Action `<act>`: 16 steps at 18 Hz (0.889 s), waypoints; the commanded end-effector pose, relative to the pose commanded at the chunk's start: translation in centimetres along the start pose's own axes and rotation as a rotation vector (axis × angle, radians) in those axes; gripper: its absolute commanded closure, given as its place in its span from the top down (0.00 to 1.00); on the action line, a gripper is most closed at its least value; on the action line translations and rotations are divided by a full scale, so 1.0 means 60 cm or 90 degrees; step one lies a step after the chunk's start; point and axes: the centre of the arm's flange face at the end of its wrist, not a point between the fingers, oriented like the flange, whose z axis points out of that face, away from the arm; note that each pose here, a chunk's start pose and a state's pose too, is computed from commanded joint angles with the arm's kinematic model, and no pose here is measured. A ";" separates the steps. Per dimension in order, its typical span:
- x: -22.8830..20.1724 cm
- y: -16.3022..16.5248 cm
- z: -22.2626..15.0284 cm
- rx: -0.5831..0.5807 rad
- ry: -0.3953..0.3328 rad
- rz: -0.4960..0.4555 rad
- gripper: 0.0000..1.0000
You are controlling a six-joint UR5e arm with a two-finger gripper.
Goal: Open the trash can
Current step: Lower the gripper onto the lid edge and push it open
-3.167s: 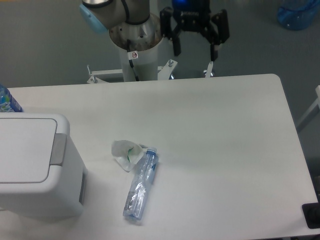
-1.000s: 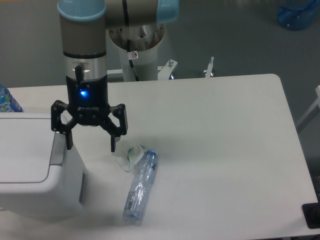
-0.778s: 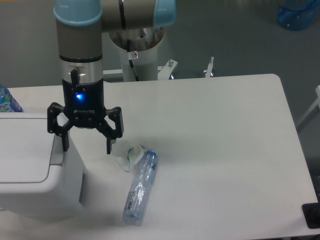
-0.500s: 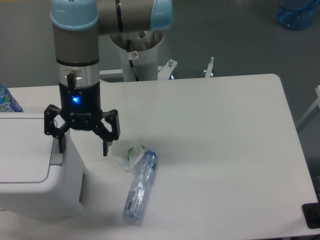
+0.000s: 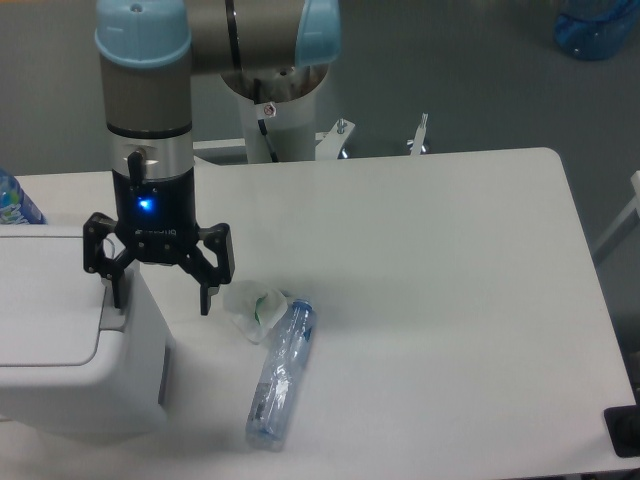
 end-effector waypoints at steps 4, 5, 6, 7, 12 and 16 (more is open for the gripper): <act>0.000 0.000 0.002 -0.001 0.000 -0.001 1.00; -0.002 0.000 0.002 -0.001 0.000 -0.002 1.00; 0.000 0.000 0.002 -0.001 0.000 -0.001 1.00; 0.000 0.000 0.002 -0.001 0.000 -0.001 1.00; 0.000 0.000 0.004 -0.002 0.000 0.000 1.00; -0.001 0.001 0.007 -0.004 0.001 -0.001 1.00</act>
